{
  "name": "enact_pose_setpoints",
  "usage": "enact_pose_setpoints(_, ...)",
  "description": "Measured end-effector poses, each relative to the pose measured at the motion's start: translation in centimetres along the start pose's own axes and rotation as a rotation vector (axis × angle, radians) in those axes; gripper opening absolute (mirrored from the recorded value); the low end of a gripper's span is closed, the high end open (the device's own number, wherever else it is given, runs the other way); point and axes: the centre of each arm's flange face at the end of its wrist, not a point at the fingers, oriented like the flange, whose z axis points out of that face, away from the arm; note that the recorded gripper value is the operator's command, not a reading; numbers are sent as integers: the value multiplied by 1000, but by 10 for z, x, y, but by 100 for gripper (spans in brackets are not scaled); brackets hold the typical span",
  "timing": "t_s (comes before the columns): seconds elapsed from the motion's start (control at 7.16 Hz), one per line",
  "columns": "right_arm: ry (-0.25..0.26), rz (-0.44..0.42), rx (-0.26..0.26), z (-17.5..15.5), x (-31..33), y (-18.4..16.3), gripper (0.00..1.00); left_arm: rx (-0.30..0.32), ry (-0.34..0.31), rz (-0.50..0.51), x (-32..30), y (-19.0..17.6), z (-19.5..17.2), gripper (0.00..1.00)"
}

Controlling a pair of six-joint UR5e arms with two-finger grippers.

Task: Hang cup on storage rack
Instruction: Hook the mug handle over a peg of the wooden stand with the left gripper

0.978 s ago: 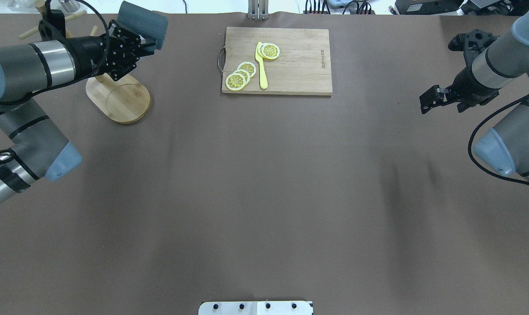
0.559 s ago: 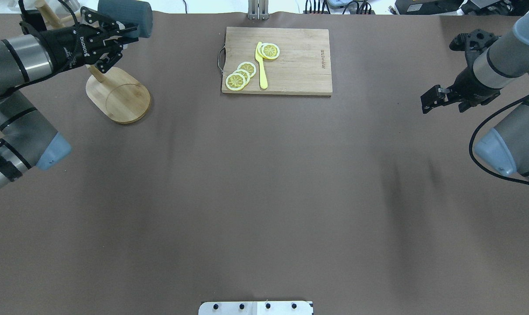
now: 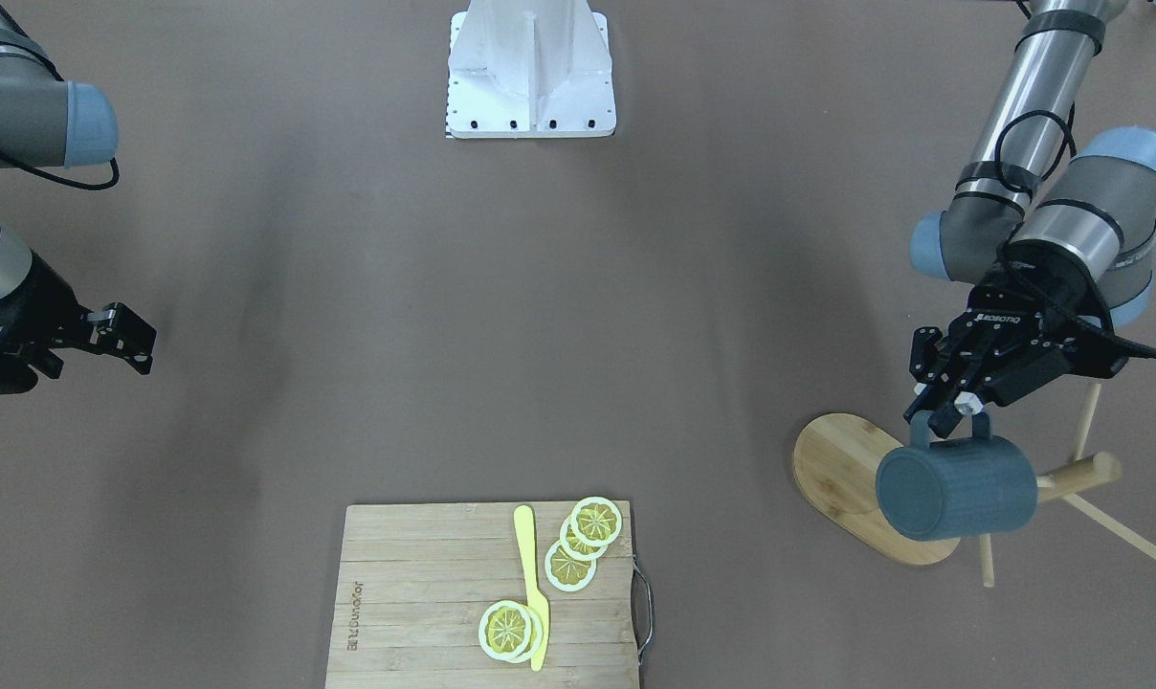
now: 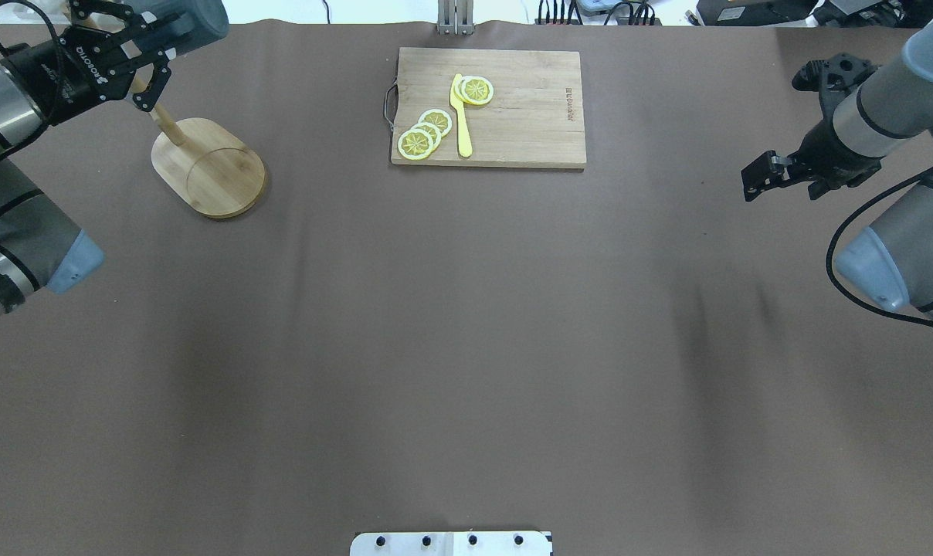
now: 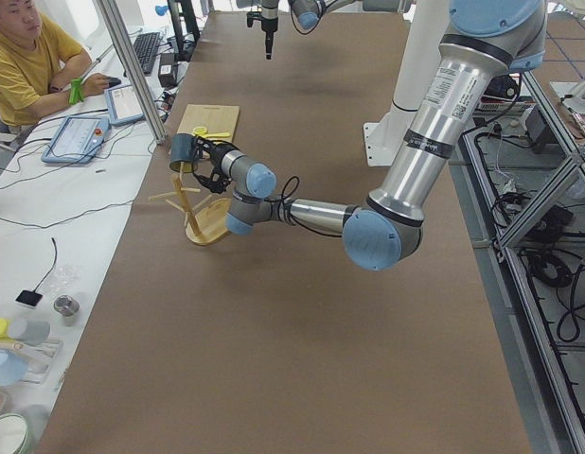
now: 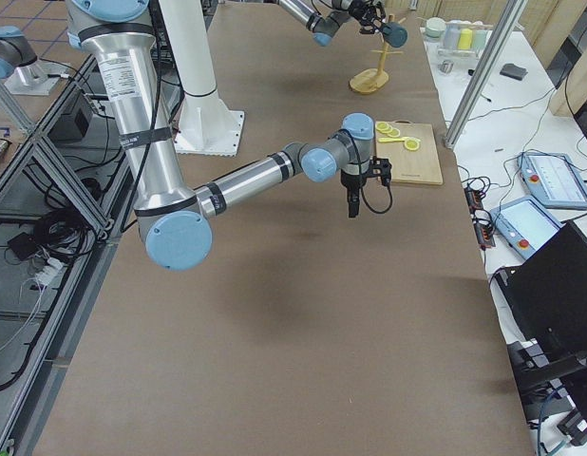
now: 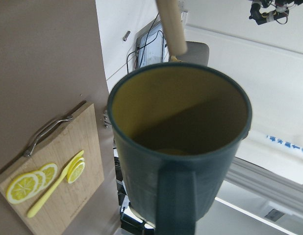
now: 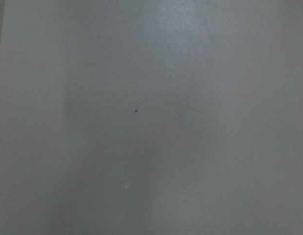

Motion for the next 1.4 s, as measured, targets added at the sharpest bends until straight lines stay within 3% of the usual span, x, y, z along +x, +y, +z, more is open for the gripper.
enact_pose_setpoints(0.42, 3, 2, 1, 1, -1, -1, 100, 9, 62, -176, 3, -10, -5, 0)
enact_pose_setpoints(1.4, 2, -10, -1, 4, -10, 1, 100, 40, 61, -206, -3, -30, -17, 0)
